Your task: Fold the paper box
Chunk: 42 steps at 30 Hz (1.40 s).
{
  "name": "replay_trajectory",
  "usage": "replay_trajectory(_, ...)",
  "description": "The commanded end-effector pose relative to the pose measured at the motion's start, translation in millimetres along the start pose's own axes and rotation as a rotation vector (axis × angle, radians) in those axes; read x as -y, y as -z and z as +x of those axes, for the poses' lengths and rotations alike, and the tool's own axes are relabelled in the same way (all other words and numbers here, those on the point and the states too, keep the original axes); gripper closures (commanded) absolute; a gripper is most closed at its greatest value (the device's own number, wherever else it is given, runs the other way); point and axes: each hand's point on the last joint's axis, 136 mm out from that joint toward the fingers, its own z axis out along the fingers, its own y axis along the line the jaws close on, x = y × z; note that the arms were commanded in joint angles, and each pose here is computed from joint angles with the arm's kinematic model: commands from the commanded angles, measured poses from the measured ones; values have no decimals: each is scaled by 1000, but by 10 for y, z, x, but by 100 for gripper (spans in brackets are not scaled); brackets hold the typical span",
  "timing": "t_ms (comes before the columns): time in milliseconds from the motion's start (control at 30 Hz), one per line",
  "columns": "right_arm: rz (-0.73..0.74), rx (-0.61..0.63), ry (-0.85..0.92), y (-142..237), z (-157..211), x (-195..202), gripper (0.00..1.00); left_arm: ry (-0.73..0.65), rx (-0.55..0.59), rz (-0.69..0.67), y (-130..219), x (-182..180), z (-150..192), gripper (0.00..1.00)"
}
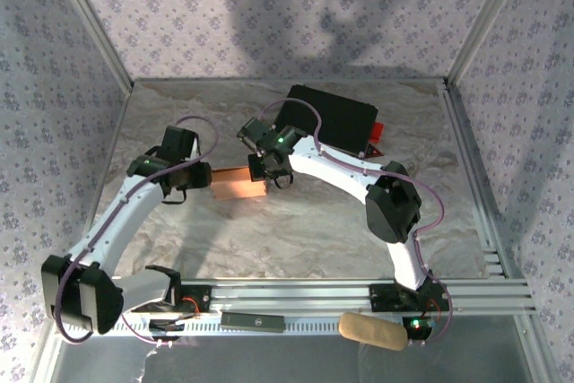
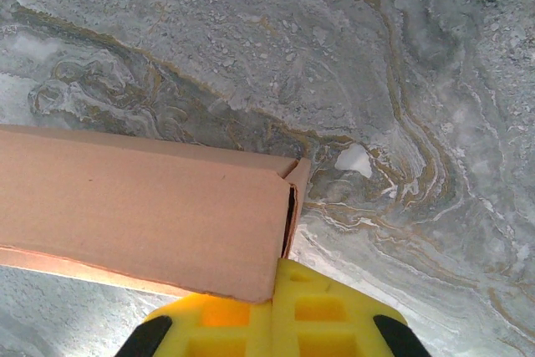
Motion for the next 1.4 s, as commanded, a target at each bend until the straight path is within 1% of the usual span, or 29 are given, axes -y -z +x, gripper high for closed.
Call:
replay_trajectory(0, 23, -62, 13, -99, 111, 59, 100, -25, 39, 58, -73, 92, -52, 61)
replay_trajectory(333, 20, -65, 15, -107, 119, 51, 100, -57, 80, 59, -108, 120, -207, 64)
replay_trajectory(633, 15, -62, 19, -103, 103, 27, 100, -68, 72, 41, -181, 105, -223, 73)
replay_trajectory(800, 16, -64, 19, -110, 109, 28, 100, -69, 76, 48, -172, 123, -246, 82)
replay_trajectory(900, 18, -63, 17, -120, 107, 32, 100, -69, 63, 58, -168, 142, -234, 90)
replay_trajectory(1100, 22, -61, 14, -129, 93, 32, 100, -39, 38, 89, -107, 193, -200, 100)
replay_trajectory(1367, 30, -58, 12, -151, 99, 22, 100, 50, -7, 183, -37, 373, -133, 100)
